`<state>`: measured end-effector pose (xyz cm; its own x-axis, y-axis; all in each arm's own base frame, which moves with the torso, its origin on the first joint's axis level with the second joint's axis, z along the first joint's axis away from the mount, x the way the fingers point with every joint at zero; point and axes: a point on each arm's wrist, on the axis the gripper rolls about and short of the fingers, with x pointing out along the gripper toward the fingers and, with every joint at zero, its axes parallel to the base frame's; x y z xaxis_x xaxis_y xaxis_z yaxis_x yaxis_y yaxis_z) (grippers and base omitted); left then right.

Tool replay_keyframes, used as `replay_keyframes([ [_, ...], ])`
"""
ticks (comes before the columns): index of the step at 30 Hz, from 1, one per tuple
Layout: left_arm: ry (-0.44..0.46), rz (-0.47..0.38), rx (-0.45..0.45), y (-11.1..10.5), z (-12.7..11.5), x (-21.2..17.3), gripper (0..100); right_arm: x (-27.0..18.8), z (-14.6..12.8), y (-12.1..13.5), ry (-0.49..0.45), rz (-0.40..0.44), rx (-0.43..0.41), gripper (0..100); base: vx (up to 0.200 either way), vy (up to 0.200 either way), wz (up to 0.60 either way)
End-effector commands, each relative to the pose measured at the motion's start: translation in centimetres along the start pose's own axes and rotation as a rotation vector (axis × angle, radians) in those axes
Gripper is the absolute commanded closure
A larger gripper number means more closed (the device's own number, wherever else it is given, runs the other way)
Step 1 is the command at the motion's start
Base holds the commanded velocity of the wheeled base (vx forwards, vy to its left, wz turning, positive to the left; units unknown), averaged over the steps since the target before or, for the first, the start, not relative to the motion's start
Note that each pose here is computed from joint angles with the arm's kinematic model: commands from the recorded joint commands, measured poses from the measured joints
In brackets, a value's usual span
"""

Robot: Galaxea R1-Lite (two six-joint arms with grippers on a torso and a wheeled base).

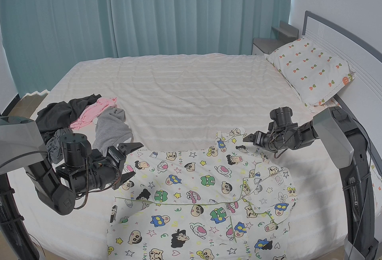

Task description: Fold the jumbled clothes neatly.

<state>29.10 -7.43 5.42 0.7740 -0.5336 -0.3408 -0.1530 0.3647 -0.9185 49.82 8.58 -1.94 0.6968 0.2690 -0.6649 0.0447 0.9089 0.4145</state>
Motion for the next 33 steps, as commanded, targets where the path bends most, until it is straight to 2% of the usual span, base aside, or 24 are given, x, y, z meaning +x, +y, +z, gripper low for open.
replay_keyframes([
  [1,0.004,0.006,-0.002,0.2,-0.1,0.2,0,0.4,0.2,-0.6,0.01,-0.015,0.005,0,0.0,0.0,0.0],
  [5,0.005,0.008,-0.003,0.3,-0.1,0.2,0,1.7,-0.8,-0.7,0.038,-0.022,0.0,0,0.0,0.0,0.0],
  [13,0.006,0.015,-0.007,0.5,-0.1,0.3,0,2.7,-1.4,0.9,0.067,-0.006,-0.023,0,0.0,0.0,0.0],
  [14,0.007,0.018,-0.008,0.6,-0.1,0.3,0,2.9,-1.2,1.1,0.071,-0.008,-0.021,100,0.0,0.0,0.0],
  [18,0.005,0.022,-0.008,0.7,0.0,0.4,0,3.4,-0.3,1.1,0.046,-0.006,-0.008,100,0.0,0.0,0.0],
  [24,0.007,0.023,-0.009,0.7,-0.1,0.4,0,3.1,0.6,-0.5,0.02,-0.043,0.014,100,0.0,0.0,0.0],
  [33,0.007,0.023,-0.008,0.7,-0.1,0.4,0,2.9,1.2,-1.6,-0.002,-0.053,0.038,100,0.0,0.0,0.0],
])
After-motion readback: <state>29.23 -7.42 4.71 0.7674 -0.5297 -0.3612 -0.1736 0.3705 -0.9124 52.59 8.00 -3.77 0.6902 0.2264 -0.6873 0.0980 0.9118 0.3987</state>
